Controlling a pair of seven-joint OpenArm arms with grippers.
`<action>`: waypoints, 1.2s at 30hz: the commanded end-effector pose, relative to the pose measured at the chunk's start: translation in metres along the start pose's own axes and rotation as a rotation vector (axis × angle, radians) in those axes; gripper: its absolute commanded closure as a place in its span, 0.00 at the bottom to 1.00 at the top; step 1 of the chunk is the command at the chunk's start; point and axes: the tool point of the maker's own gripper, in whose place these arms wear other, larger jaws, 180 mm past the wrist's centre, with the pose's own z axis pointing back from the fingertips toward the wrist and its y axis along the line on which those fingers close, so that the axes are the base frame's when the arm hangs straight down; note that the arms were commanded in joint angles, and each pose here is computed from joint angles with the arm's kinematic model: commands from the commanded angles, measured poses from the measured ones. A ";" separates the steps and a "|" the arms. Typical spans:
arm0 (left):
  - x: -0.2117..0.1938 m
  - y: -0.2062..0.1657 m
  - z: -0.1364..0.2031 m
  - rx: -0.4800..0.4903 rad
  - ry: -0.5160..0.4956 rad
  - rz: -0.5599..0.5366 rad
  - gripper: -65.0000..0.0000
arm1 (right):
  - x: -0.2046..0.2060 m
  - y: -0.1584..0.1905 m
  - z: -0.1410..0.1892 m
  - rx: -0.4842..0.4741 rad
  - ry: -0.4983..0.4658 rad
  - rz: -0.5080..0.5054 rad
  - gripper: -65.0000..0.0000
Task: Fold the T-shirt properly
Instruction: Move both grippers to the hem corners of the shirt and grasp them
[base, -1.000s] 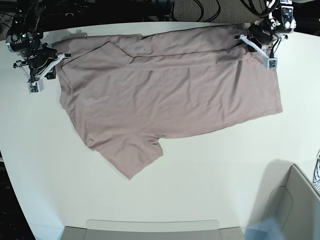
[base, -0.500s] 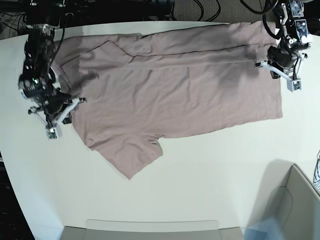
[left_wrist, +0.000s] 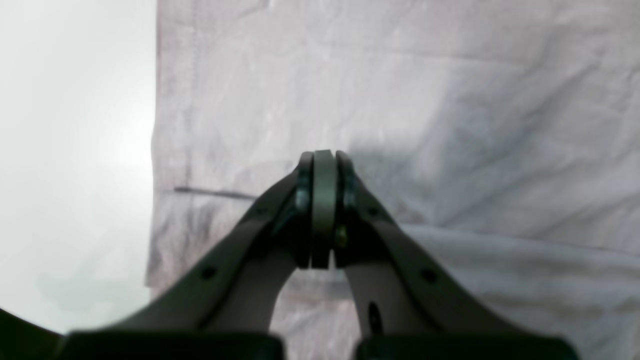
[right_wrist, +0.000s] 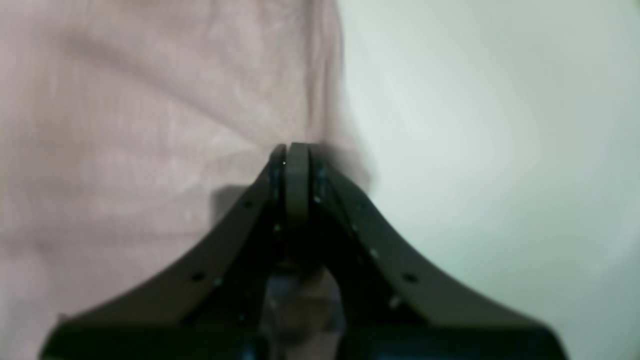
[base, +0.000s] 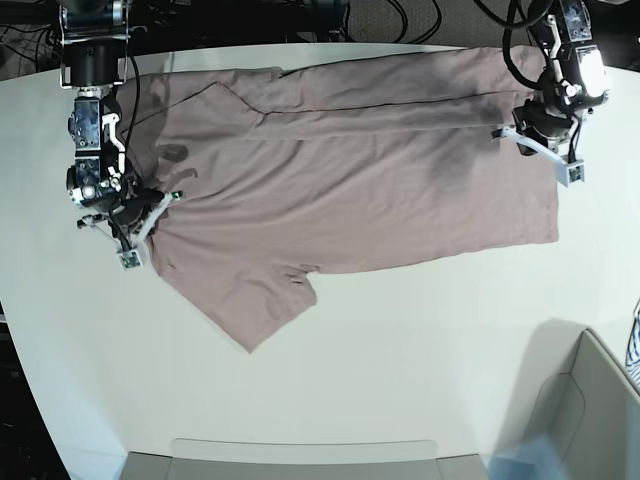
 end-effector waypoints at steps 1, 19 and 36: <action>0.015 0.000 0.004 -0.001 -0.050 -0.008 1.00 | -0.044 -0.003 0.006 -0.021 0.158 0.040 1.00; 0.015 -0.001 0.003 -0.003 -0.049 -0.005 1.00 | 0.087 -0.016 0.049 -0.044 -0.172 0.051 0.48; 0.016 -0.003 0.003 -0.010 -0.053 -0.004 1.00 | 0.119 -0.008 -0.039 0.092 -0.088 -0.012 0.48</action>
